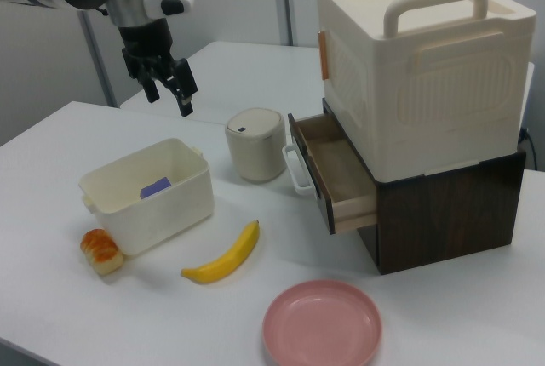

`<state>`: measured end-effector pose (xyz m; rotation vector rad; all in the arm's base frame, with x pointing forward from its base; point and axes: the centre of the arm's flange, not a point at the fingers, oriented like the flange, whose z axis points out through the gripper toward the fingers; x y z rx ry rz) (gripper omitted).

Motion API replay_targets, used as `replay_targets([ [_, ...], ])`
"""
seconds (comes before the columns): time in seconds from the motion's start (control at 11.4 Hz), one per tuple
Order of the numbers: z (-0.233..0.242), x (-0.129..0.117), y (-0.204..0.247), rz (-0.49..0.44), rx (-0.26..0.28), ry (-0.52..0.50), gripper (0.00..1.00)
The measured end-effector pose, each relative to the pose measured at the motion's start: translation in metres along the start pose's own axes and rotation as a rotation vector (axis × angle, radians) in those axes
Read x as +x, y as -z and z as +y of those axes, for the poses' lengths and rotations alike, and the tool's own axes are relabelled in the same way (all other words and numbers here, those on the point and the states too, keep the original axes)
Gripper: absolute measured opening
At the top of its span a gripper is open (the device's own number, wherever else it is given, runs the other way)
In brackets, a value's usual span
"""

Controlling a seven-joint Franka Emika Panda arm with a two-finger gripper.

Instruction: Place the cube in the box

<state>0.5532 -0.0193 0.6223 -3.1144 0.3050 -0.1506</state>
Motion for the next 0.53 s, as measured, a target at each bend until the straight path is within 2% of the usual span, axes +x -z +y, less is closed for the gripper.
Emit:
replay_targets([
  [0.53,-0.010,0.000,-0.006,-0.014,0.002,0.028,1.00],
])
